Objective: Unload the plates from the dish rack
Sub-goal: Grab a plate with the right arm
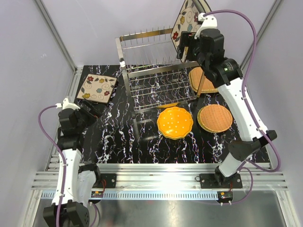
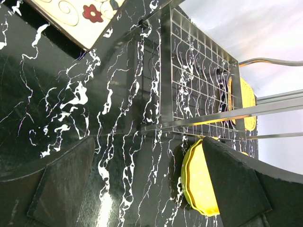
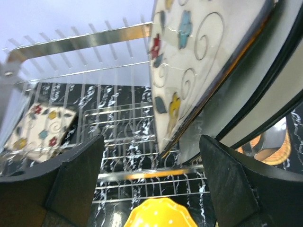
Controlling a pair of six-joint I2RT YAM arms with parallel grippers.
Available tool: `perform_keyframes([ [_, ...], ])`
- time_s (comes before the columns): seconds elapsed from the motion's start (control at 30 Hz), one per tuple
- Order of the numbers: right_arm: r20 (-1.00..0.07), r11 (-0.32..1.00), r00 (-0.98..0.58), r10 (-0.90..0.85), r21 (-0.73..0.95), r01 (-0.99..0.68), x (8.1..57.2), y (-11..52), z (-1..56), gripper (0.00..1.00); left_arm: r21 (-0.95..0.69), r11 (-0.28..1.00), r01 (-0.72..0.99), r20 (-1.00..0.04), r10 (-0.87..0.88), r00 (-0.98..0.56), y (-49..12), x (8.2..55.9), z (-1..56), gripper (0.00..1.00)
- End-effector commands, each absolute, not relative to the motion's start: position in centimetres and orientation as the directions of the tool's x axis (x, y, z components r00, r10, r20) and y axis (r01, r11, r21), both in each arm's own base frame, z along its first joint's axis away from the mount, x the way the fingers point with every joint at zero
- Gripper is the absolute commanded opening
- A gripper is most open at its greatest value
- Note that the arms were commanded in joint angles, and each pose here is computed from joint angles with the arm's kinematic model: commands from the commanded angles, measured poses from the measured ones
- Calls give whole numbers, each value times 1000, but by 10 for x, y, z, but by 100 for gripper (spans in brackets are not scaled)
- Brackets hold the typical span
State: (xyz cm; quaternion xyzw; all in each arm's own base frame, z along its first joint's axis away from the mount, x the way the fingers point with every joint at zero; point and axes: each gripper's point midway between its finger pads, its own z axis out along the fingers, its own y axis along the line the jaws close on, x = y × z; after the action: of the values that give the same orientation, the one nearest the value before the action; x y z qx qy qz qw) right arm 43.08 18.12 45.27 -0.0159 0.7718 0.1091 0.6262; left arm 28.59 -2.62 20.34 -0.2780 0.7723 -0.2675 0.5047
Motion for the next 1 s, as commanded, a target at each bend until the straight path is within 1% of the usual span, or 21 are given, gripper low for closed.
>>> perform_keyframes([
  [0.0, -982, 986, -115, 149, 157, -63, 439, 167, 481, 89, -687, 712, -145, -649, -691, -317, -25, 286, 209, 99],
  [0.17, -984, 988, -92, 154, 155, 1, 454, 163, 477, 92, -686, 713, -144, -653, -691, -310, -24, 286, 210, 99],
  [0.43, -986, 984, -53, 156, 151, 98, 475, 156, 473, 88, -685, 714, -142, -657, -691, -303, -24, 286, 212, 99],
  [0.5, -987, 980, -44, 155, 149, 130, 481, 153, 470, 81, -686, 713, -144, -656, -692, -301, -23, 286, 212, 99],
  [0.57, -987, 978, -45, 153, 145, 147, 486, 153, 465, 77, -687, 712, -144, -656, -693, -299, -23, 286, 212, 99],
  [0.6, -987, 978, -41, 153, 146, 150, 488, 154, 465, 74, -686, 713, -144, -657, -693, -297, -23, 286, 212, 99],
  [0.73, -988, 979, -32, 150, 144, 146, 495, 157, 464, 64, -685, 714, -145, -659, -692, -295, -22, 286, 213, 99],
  [0.77, -989, 979, -30, 147, 142, 146, 497, 158, 464, 58, -685, 714, -146, -659, -692, -296, -22, 286, 213, 99],
  [0.8, -989, 979, -29, 145, 139, 147, 498, 158, 464, 58, -685, 714, -146, -659, -692, -296, -22, 286, 213, 99],
  [0.83, -989, 979, -27, 146, 140, 147, 499, 158, 464, 51, -685, 714, -145, -660, -692, -293, -22, 286, 214, 99],
  [0.9, -989, 980, -30, 143, 137, 146, 502, 159, 462, 45, -684, 715, -145, -660, -692, -293, -22, 285, 214, 99],
  [0.97, -989, 979, -28, 145, 139, 147, 503, 158, 462, 36, -684, 715, -145, -660, -692, -293, -22, 285, 214, 99],
])
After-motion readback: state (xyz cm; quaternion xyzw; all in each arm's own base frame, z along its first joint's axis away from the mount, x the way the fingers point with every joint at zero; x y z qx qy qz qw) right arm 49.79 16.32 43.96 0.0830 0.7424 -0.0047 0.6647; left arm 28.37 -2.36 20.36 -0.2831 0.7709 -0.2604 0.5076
